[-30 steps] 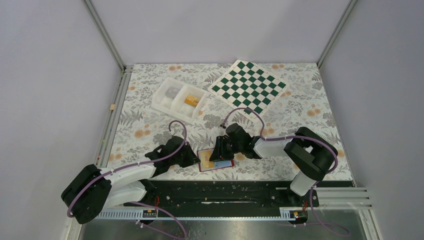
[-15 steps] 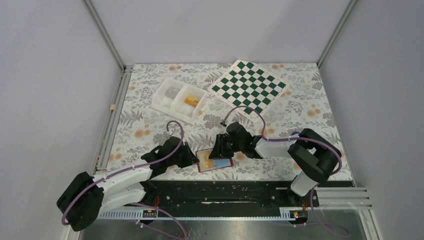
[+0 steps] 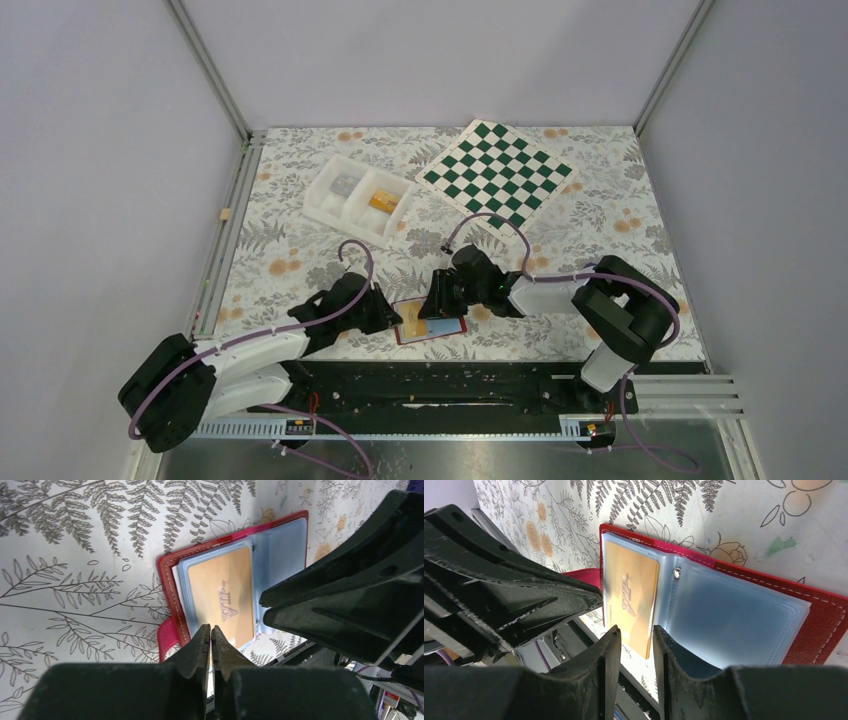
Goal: Take the credit cards out of the card holder
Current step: Remove the credit card from the card holder.
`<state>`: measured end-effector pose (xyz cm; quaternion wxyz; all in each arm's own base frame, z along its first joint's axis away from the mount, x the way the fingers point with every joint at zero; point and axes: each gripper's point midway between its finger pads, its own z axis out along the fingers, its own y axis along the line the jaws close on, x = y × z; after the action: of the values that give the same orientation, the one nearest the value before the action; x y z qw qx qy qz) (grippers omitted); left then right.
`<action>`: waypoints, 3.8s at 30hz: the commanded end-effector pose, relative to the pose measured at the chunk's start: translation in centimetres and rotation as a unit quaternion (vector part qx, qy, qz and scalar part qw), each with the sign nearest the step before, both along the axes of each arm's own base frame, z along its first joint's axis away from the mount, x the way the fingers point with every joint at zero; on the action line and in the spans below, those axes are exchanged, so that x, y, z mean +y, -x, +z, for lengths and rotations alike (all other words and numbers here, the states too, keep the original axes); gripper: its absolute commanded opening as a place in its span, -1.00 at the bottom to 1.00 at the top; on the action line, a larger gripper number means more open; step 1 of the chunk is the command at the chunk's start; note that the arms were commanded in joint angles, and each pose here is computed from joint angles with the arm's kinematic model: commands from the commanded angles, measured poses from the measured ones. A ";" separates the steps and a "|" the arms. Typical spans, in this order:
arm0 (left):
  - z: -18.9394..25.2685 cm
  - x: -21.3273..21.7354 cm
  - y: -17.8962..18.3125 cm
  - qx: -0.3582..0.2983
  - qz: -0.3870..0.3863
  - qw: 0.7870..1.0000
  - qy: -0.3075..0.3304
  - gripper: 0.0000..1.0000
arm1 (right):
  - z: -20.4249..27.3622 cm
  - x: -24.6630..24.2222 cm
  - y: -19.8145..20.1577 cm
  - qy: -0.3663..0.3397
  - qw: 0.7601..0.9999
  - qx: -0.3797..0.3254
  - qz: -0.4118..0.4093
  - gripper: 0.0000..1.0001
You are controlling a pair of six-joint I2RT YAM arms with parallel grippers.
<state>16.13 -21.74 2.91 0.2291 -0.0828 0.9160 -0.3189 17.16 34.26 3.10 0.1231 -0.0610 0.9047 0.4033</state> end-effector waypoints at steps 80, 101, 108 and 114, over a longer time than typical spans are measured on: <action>-1.3 -0.7 0.1 -0.001 0.010 1.000 -0.028 -0.93 | 2.1 1.7 -0.2 -0.123 0.992 -0.023 -0.012 -0.76; -1.2 -1.0 0.4 0.004 0.014 1.000 -0.003 -0.91 | 3.3 2.2 -0.2 -0.187 0.982 -0.025 -0.011 -1.00; -2.4 -0.6 0.8 0.026 0.013 0.999 -0.029 -0.92 | 3.4 1.0 -0.5 -0.191 0.981 -0.017 -0.020 -1.00; -3.1 -0.2 1.1 0.041 0.012 0.998 -0.049 -0.92 | 3.1 0.6 -0.3 -0.186 0.982 -0.013 -0.016 -1.00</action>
<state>17.24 -22.75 2.04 0.2471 -0.1078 0.9159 -0.2975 17.72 33.66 3.15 0.1411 0.0027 0.8466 0.5133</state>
